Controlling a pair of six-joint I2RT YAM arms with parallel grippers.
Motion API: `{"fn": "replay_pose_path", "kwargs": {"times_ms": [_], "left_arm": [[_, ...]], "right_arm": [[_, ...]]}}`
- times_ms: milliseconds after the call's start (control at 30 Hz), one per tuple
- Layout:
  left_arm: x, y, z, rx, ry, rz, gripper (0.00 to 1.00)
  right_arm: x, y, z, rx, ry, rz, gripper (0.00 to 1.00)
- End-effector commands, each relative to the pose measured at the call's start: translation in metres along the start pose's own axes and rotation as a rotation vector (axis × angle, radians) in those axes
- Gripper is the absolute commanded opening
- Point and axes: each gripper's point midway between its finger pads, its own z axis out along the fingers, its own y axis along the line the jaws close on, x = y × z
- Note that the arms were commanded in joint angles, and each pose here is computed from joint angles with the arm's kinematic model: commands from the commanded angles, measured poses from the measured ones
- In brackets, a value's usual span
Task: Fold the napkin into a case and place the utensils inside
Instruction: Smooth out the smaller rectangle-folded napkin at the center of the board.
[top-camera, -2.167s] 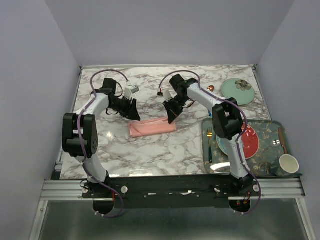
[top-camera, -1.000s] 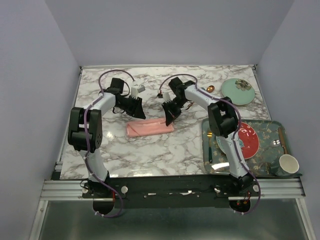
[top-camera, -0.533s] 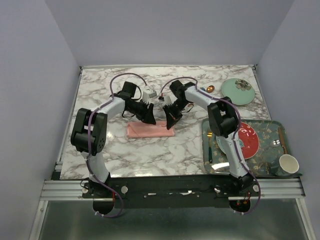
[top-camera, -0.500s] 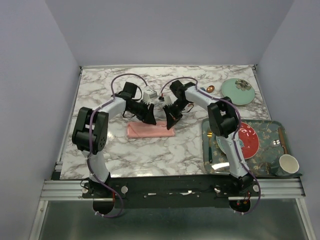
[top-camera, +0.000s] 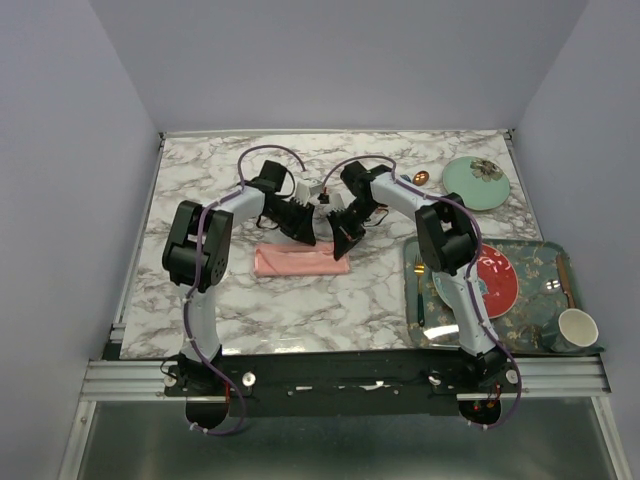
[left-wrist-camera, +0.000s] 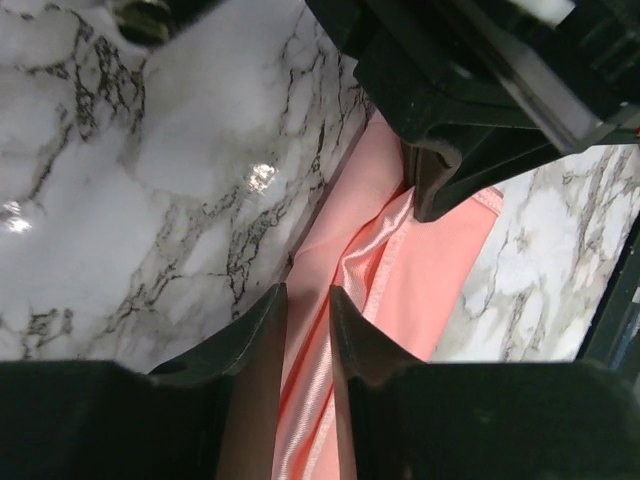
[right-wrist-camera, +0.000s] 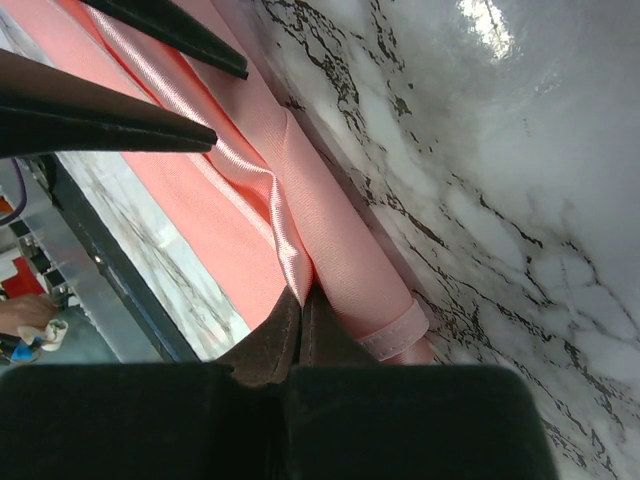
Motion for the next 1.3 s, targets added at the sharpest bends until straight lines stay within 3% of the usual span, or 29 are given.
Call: {"fn": "replay_pose_path", "kwargs": {"times_ms": [0, 367, 633, 767, 900, 967, 1100, 1267], "left_arm": [[0.016, 0.000, 0.004, -0.003, 0.071, -0.004, 0.30], [0.024, 0.000, 0.010, -0.002, 0.109, -0.017, 0.18], [0.019, -0.001, 0.010, -0.005, 0.099, -0.020, 0.18], [-0.002, -0.009, -0.005, -0.011, 0.015, -0.026, 0.30], [-0.049, -0.016, -0.053, -0.090, -0.209, -0.004, 0.46], [-0.054, -0.019, -0.071, -0.084, -0.270, -0.026, 0.52], [-0.044, -0.062, -0.080, 0.069, -0.269, -0.082, 0.50], [0.006, -0.075, -0.060, 0.168, -0.203, -0.294, 0.41]], "right_arm": [[-0.016, 0.014, -0.014, -0.019, -0.057, -0.036, 0.01], [-0.023, 0.017, -0.018, -0.039, -0.082, -0.040, 0.01], [-0.018, -0.009, -0.002, 0.019, -0.041, 0.022, 0.01], [-0.012, -0.022, 0.007, 0.044, -0.008, 0.058, 0.01], [-0.005, -0.032, 0.011, 0.075, 0.015, 0.079, 0.01], [-0.001, -0.034, 0.012, 0.078, 0.024, 0.086, 0.01], [0.003, -0.036, 0.014, 0.080, 0.031, 0.092, 0.01], [-0.003, -0.035, 0.009, 0.099, -0.010, 0.046, 0.01]]}}
